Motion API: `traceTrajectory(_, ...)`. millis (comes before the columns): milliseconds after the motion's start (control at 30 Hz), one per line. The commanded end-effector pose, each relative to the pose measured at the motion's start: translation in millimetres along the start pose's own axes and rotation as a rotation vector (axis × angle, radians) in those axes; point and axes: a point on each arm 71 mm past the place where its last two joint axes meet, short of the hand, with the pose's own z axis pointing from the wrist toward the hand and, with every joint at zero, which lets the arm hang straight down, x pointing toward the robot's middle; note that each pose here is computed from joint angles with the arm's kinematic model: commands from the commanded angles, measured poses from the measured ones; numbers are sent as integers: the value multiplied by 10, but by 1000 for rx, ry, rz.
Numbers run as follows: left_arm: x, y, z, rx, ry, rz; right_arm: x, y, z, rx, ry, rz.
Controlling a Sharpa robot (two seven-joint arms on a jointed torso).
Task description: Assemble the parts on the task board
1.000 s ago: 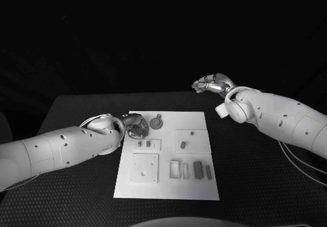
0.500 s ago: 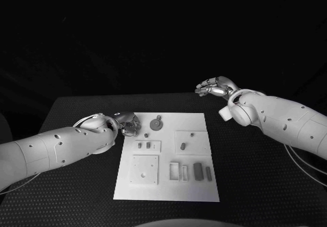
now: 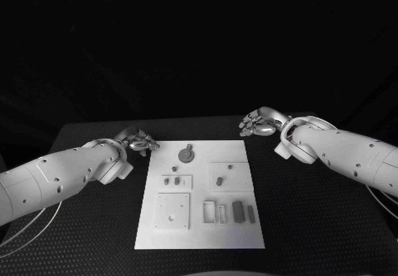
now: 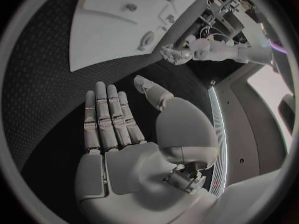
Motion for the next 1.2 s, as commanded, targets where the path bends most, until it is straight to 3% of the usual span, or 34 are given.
traceTrajectory(33,-71,-53,-36,-2,-66,-353,119,19,-47,-17,67,-262)
traceTrajectory(200,-77,-177,-126,68,-53,-391,264,72,-117,-24,100,-400)
traceTrajectory(467,1,-246,-237,101,-3,-453,467,183,-167,-43,122,-558)
traceTrajectory(967,74,-298,-250,114,43,-488,867,359,-165,-109,186,-667)
traceTrajectory(1200,81,-303,-247,115,49,-489,975,422,-151,-134,193,-667)
